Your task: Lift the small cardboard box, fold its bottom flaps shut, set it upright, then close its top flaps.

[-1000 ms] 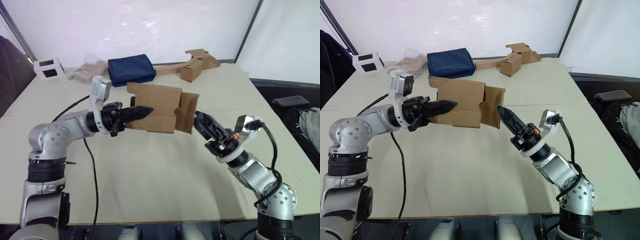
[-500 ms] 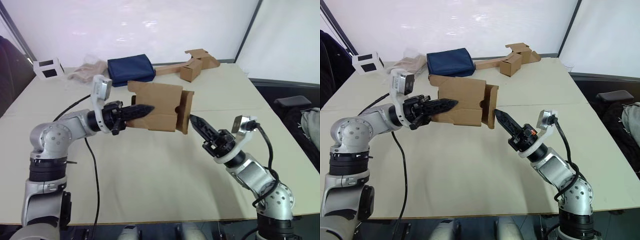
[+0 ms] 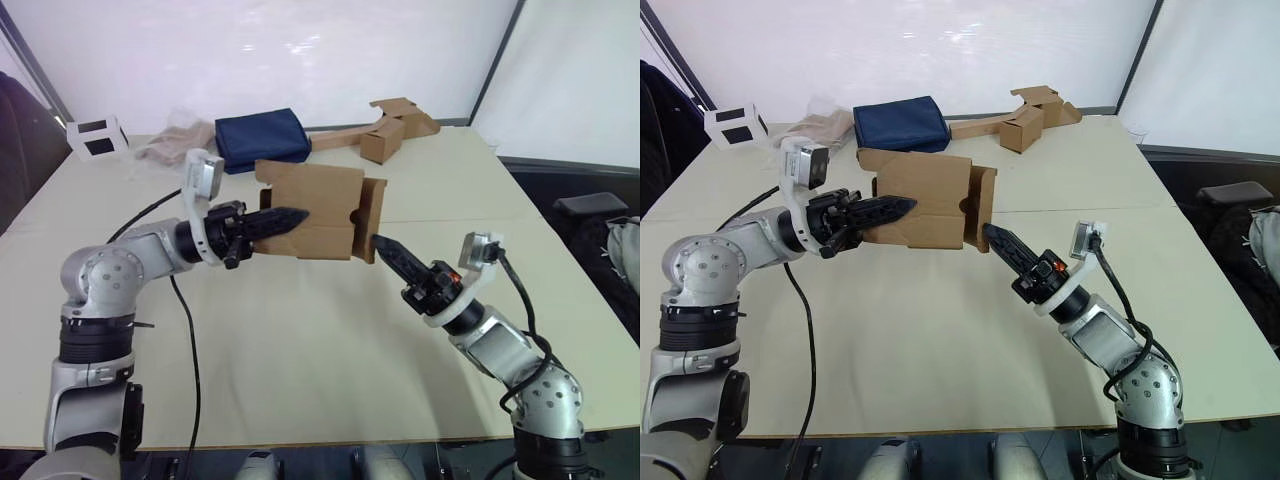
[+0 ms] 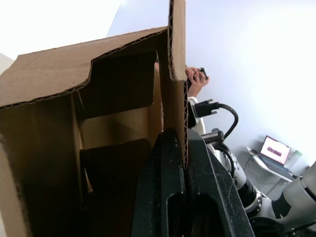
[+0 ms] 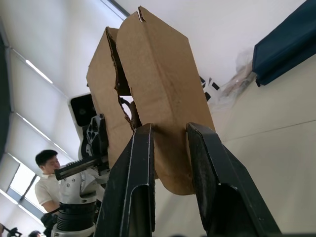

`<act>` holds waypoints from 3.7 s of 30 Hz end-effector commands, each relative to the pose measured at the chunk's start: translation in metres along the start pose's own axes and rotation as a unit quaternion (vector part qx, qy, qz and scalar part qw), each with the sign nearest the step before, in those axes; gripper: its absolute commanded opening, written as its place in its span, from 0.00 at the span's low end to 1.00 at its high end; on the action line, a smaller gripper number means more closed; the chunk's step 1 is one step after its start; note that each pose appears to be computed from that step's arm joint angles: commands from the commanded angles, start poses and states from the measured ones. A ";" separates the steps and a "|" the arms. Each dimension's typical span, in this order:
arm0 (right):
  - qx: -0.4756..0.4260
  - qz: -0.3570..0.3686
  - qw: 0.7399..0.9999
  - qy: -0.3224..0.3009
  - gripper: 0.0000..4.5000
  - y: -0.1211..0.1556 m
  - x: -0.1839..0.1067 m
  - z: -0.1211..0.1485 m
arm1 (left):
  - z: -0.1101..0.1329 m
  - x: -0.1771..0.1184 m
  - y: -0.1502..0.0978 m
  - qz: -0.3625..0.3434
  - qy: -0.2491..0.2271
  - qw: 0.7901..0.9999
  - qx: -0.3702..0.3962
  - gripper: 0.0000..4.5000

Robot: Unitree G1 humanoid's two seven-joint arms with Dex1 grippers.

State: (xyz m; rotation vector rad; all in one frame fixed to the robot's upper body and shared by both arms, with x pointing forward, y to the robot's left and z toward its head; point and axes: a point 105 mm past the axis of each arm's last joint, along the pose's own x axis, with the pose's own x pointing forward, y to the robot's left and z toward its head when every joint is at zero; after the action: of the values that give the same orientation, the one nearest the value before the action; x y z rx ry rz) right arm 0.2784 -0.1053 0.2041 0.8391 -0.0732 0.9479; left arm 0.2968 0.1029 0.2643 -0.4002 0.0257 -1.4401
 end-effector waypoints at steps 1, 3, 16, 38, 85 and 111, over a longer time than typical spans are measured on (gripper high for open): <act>-0.033 0.020 0.999 -0.007 0.23 0.013 0.004 0.006 | 0.009 0.002 -0.010 -0.016 -0.010 1.000 0.023 0.00; -0.048 0.016 0.999 -0.006 0.23 0.014 0.006 0.007 | 0.008 0.003 -0.010 -0.016 -0.009 1.000 0.021 0.00; -0.113 0.017 0.993 0.020 0.23 0.023 0.018 0.000 | 0.003 0.003 -0.008 -0.013 -0.008 1.000 0.014 0.00; -0.046 0.066 0.997 0.017 0.23 0.049 0.025 0.006 | -0.013 0.000 -0.009 -0.014 0.013 1.000 0.007 0.00; -0.033 0.073 0.996 0.041 0.23 0.056 0.032 0.010 | -0.036 -0.011 0.000 0.011 0.054 0.998 0.010 0.00; -0.030 0.009 1.000 0.003 0.02 0.021 0.011 0.042 | -0.023 -0.007 -0.008 -0.006 0.029 1.000 0.010 0.00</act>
State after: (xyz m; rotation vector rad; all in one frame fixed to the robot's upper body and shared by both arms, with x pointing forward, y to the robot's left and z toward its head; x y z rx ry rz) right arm 0.2827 -0.1183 0.2501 0.7983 -0.0977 0.9593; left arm 0.2881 0.1023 0.2324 -0.3573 0.0992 -1.4368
